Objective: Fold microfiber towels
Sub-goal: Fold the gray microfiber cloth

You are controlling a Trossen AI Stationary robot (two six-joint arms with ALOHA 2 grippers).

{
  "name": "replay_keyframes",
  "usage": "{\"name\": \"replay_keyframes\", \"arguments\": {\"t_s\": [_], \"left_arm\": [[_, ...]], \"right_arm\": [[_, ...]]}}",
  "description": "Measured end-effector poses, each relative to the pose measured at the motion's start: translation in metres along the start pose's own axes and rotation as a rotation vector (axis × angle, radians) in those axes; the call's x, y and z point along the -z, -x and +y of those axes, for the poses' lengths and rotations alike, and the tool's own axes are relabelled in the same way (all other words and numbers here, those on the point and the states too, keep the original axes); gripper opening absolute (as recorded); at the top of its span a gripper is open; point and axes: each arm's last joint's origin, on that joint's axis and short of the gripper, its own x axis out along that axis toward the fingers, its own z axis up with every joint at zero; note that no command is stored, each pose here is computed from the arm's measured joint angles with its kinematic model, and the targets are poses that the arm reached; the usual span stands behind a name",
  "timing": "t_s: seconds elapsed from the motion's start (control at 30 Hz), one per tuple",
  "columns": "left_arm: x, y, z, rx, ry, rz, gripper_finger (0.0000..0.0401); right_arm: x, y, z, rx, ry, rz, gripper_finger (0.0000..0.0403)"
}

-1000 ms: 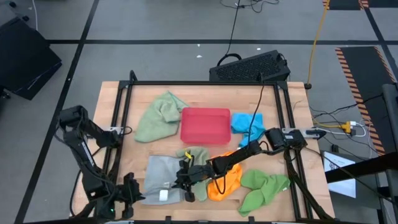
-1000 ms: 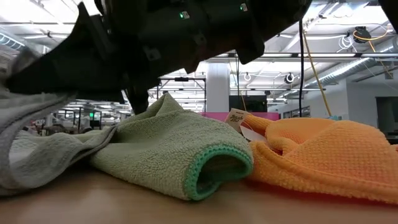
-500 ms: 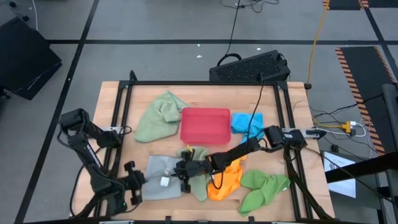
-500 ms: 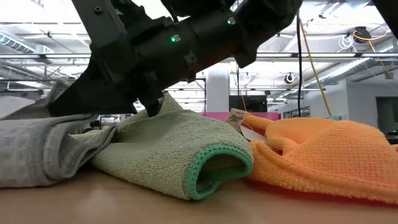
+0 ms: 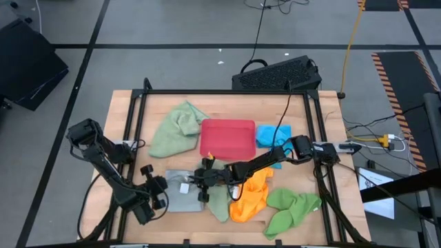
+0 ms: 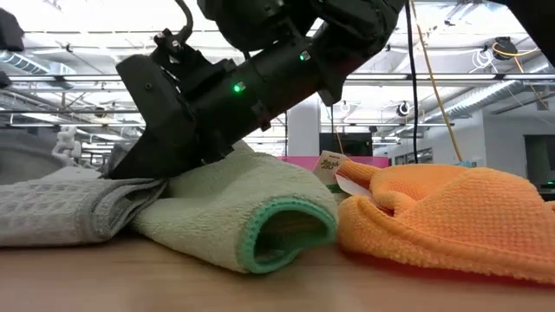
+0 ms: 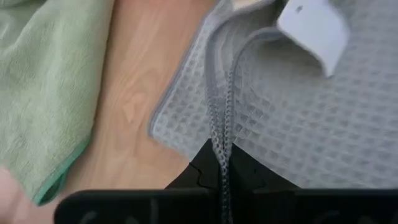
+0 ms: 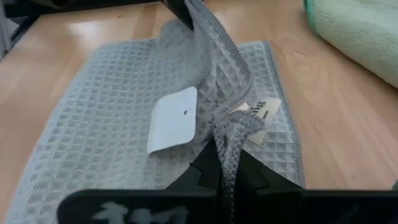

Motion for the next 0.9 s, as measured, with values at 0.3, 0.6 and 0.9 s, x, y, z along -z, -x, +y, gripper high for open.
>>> {"name": "replay_keyframes", "arguments": {"t_s": [0.3,0.6,0.9], "left_arm": [[-0.001,-0.010,0.006,-0.033,0.014,0.033,0.0023],[-0.003,-0.011,0.009,-0.065,-0.018,0.009,0.0008],[-0.010,-0.025,0.020,-0.127,0.013,0.000,0.0043]], "right_arm": [[-0.001,0.001,-0.001,0.050,0.022,-0.010,0.0002],[-0.011,0.010,0.002,0.112,0.064,-0.024,0.0002],[-0.008,0.010,-0.005,0.257,0.063,-0.009,0.0039]]}}
